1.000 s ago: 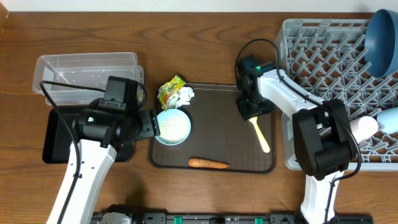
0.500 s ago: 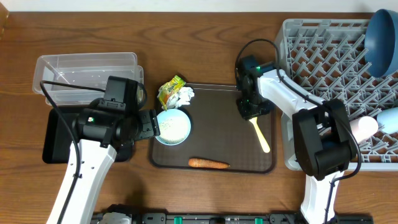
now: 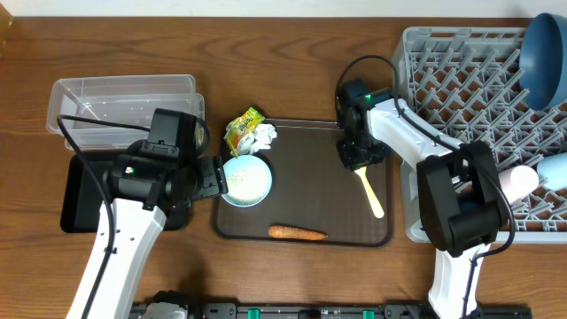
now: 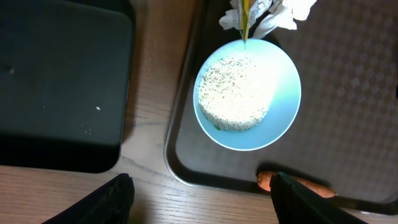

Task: Sort waste into correct bins and load items into the dishwasher rack
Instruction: 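Lower the right gripper and grasp the yellow spoon on the tray, then carry the yellow spoon with the right gripper into the dish rack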

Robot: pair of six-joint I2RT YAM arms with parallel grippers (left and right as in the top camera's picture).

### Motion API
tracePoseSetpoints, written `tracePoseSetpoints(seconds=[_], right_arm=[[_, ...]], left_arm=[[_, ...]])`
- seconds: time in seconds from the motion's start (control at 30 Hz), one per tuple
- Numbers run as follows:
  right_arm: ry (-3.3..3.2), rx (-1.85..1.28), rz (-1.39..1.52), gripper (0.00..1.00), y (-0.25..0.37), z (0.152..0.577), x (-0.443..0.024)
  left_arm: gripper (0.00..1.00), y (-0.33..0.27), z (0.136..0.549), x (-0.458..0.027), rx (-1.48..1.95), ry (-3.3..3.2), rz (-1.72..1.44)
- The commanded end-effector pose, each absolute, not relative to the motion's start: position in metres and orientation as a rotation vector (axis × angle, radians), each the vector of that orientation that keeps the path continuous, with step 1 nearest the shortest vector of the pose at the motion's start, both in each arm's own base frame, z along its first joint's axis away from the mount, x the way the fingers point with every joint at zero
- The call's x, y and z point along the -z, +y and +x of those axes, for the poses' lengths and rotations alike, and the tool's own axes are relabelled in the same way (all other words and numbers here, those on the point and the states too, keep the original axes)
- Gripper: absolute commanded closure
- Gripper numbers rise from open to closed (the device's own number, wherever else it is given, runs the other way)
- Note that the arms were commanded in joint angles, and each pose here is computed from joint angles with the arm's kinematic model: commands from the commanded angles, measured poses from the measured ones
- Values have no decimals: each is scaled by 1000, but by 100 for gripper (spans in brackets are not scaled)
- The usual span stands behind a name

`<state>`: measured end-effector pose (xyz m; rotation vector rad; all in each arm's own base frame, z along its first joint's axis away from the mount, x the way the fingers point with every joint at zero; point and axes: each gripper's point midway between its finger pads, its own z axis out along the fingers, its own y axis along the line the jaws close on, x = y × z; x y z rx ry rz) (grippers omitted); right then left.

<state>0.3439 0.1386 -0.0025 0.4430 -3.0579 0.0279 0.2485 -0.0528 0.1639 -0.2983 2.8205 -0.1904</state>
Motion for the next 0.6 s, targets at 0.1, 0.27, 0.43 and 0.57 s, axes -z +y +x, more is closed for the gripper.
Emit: tracePoseSetpoints(seconds=[0.1,0.27,0.43,0.57], right_arm=[[-2947,64,389,80,145,317,28],[-2943,160,371,90,155,315,23],[-3020,193,335,98,153,328,-2],[-3116,238,328,98,150,340,-40]], left_arm=[[27,-51,250,-166,171,2815,-277],[27,-51,250,-166,171,2816,-277],[27,-50,248,-165,169,2823,-278],[27,-51,248,-165,169,2823,-278]])
